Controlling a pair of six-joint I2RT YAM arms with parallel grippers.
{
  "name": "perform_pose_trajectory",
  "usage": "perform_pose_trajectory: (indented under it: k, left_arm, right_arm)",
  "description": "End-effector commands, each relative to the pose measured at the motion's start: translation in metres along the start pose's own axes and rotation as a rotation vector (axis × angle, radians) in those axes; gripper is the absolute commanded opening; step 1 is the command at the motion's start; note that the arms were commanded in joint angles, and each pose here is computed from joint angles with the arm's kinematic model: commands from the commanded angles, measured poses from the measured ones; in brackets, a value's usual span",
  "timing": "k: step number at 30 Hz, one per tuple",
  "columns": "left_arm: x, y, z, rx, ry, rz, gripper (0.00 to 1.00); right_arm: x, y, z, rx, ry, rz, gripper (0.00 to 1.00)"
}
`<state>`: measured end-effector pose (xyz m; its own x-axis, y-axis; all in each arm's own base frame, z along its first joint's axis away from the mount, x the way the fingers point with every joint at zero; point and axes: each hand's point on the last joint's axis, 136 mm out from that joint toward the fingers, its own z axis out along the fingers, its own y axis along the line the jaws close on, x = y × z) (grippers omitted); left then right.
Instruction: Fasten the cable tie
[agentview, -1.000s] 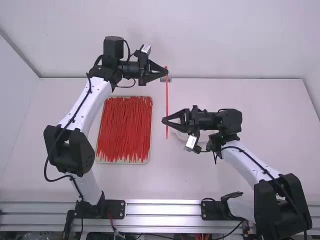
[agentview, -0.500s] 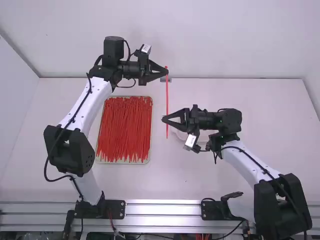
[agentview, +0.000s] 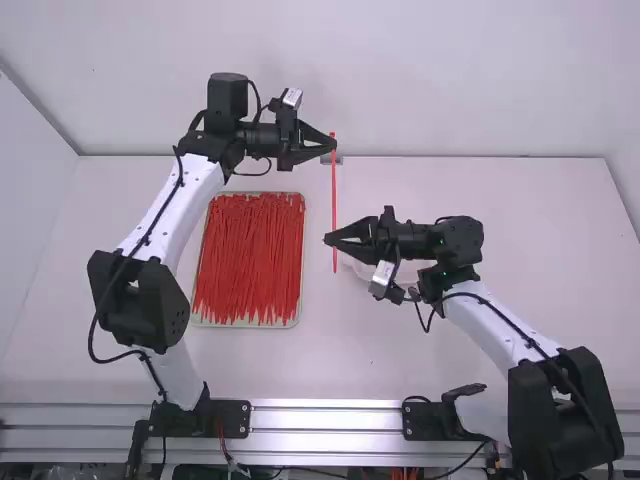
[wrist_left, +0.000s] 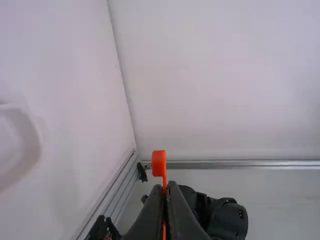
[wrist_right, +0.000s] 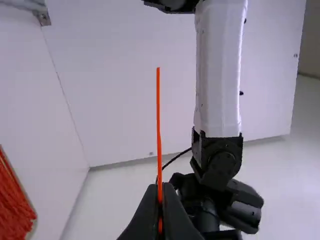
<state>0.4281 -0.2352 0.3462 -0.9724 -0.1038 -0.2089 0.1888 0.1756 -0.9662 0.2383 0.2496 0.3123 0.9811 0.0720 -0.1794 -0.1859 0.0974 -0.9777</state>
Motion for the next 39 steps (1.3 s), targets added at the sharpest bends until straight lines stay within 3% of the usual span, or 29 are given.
perform_pose_trajectory:
  k: [1,6,9,15,18,22,27,29,33,39]
  left_arm:
    - [0.004,-0.002,0.004,0.010,0.022,0.024,0.02]
    - [0.004,0.000,0.004,0.009,0.021,0.038,0.02]
    - [0.003,0.001,0.002,0.008,0.017,0.037,0.02]
    - [0.005,0.000,0.004,0.009,0.022,0.038,0.02]
    - [0.004,0.000,0.004,0.009,0.021,0.066,0.02]
    - [0.009,-0.004,0.004,0.034,0.047,0.163,0.02]
    - [0.005,-0.011,0.003,0.058,0.033,0.398,0.02]
    - [0.000,-0.016,0.001,0.071,0.013,0.539,0.02]
    - [-0.007,-0.028,0.000,0.091,-0.022,0.815,0.02]
    - [-0.011,-0.037,-0.001,0.103,-0.059,1.145,0.02]
  right_arm:
    - [-0.003,-0.002,-0.004,-0.007,-0.005,0.184,0.00]
    - [0.003,-0.003,-0.011,0.004,0.023,0.478,0.00]
    - [0.009,-0.006,-0.013,0.030,0.048,0.547,0.00]
    - [0.022,-0.011,-0.009,0.095,0.109,0.563,0.00]
    - [0.015,0.003,-0.005,0.027,0.074,0.511,0.00]
    - [0.011,0.017,-0.004,-0.027,0.050,0.599,0.00]
    - [0.015,-0.014,-0.003,0.081,0.067,0.796,0.00]
    - [0.019,-0.045,-0.003,0.212,0.059,0.947,0.00]
    - [0.024,-0.081,-0.007,0.343,0.009,1.188,0.00]
    - [0.032,-0.095,-0.002,0.356,-0.024,1.536,0.00]
